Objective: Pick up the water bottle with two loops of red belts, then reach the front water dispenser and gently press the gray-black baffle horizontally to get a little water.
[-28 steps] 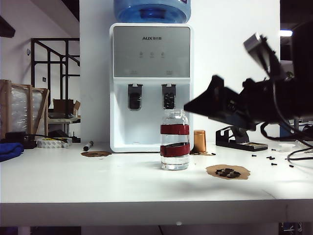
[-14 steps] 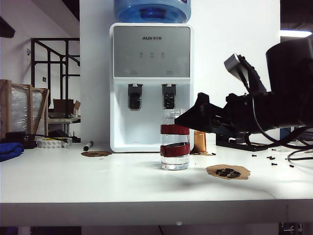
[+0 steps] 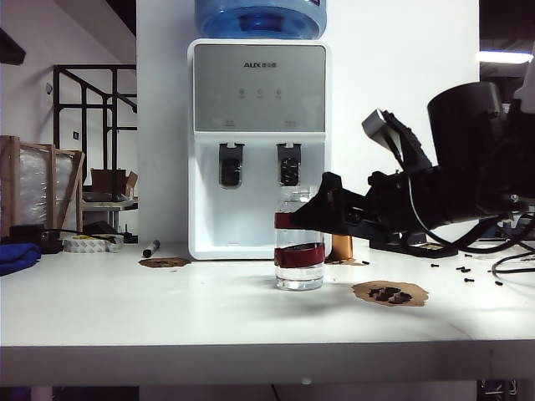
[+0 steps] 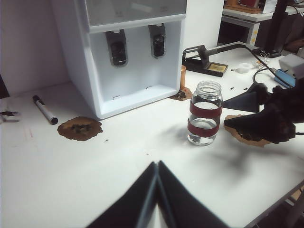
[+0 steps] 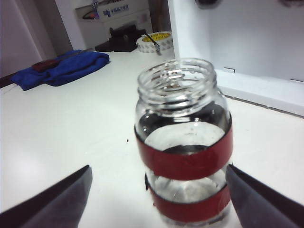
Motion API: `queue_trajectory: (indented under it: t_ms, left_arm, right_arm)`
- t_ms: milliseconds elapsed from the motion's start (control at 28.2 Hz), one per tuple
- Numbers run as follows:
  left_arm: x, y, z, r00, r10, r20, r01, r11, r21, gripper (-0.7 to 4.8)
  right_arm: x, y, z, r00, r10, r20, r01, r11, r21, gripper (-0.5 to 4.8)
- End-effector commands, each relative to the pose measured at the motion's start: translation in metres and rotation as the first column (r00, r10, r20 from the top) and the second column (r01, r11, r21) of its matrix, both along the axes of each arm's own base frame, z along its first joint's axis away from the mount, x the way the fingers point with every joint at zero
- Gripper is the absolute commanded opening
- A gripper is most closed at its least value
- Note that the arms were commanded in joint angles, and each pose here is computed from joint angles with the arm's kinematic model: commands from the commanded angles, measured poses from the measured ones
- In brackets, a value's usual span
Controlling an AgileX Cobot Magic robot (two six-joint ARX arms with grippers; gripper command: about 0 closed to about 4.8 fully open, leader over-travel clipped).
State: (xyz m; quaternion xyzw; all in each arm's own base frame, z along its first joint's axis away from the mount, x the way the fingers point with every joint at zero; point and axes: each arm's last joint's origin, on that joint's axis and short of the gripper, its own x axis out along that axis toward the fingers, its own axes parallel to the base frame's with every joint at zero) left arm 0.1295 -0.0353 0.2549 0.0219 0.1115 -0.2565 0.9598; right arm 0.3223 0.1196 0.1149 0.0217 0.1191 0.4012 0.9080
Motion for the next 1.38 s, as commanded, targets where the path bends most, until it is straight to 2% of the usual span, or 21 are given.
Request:
queue_trajectory:
  t_ms: [35, 213, 568, 1135, 1383]
  left_arm:
    - [0.000, 0.000, 0.003, 1.000, 0.004, 0.017, -0.004, 1.000, -0.004, -0.04]
    - [0.000, 0.000, 0.003, 1.000, 0.004, 0.017, -0.004, 1.000, -0.004, -0.04]
    - [0.000, 0.000, 0.003, 1.000, 0.003, 0.017, -0.003, 1.000, -0.004, -0.04]
    - [0.000, 0.000, 0.003, 1.000, 0.000, 0.017, 0.000, 1.000, -0.005, -0.04]
    - [0.000, 0.000, 0.003, 1.000, 0.000, 0.017, 0.000, 1.000, -0.005, -0.04]
  right_arm:
    - [0.008, 0.004, 0.006, 0.999, 0.007, 0.040, -0.007, 1.000, 0.010, 4.79]
    - [0.023, 0.011, 0.005, 0.999, 0.050, -0.002, -0.050, 0.999, 0.007, 4.79]
    - [0.029, 0.014, 0.003, 0.997, 0.076, -0.004, -0.076, 0.997, 0.007, 4.79]
    - [0.036, 0.013, -0.007, 1.000, -0.024, 0.020, 0.025, 0.997, -0.067, 4.79]
    - [0.036, 0.013, -0.008, 1.000, -0.022, 0.020, 0.023, 0.998, -0.066, 4.79]
